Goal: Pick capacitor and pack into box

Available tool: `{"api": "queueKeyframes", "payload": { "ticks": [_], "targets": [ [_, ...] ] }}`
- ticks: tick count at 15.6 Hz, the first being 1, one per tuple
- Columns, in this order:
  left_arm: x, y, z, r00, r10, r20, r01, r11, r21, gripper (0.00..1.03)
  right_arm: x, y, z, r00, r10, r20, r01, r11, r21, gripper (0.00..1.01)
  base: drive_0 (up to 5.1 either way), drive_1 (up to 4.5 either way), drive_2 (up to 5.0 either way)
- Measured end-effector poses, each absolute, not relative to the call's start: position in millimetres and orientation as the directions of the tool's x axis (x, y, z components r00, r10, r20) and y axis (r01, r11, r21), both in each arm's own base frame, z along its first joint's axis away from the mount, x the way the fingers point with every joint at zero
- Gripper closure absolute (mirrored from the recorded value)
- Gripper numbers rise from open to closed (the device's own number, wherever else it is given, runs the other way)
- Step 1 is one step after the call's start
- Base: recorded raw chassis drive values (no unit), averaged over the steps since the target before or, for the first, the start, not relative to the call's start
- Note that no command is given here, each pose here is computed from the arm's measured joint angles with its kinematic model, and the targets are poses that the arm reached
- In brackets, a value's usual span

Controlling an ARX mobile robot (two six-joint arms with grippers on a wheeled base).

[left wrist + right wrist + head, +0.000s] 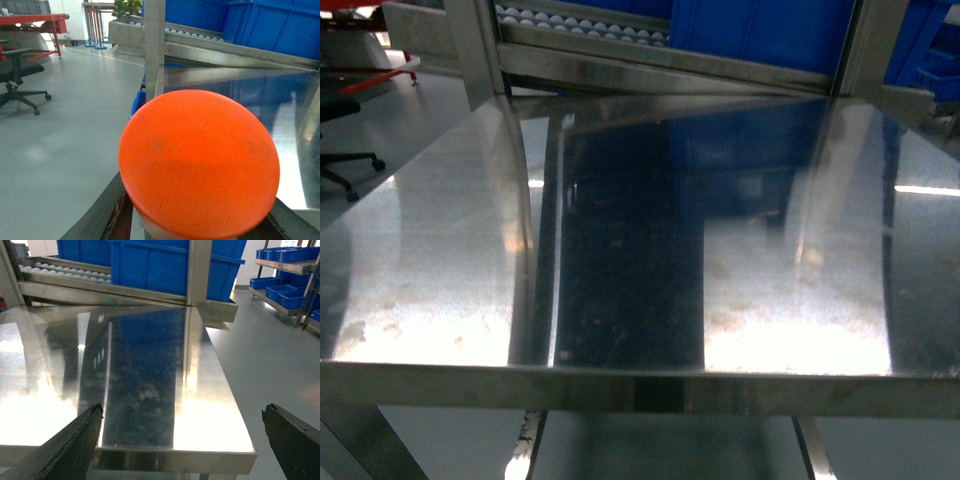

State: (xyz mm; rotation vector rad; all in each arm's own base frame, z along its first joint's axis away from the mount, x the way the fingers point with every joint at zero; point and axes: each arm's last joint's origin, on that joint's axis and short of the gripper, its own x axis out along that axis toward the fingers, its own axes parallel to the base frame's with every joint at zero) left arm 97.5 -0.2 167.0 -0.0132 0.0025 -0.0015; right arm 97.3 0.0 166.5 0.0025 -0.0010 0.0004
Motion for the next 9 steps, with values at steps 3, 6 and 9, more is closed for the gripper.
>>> {"api": "queueKeyframes", "payload": {
  "ticks": [3, 6, 9],
  "targets": [
    [97.5, -0.2, 167.0, 1.000, -0.002, -0.002, 0.002, 1.000, -0.010, 0.59, 97.3, 0.0, 166.6, 1.000, 0.000, 0.002, 0.000, 1.000, 0.002, 0.03, 0.0, 0.00, 0.0],
    [97.5, -0.1, 166.9, 1.000, -0.001, -0.004, 0.001, 1.000, -0.010, 0.59, 97.3, 0.0, 166.7, 1.000, 0.001, 0.002, -0.001, 1.000, 0.002, 0.03, 0.0, 0.00, 0.0],
    [97.5, -0.2, 166.7, 1.000, -0.002, -0.006, 0.001, 1.000, -0.008, 0.59, 97.3, 0.0, 166.4, 1.000, 0.001, -0.001, -0.001, 1.000, 0.001, 0.03, 0.0, 0.00, 0.0]
  ]
}}
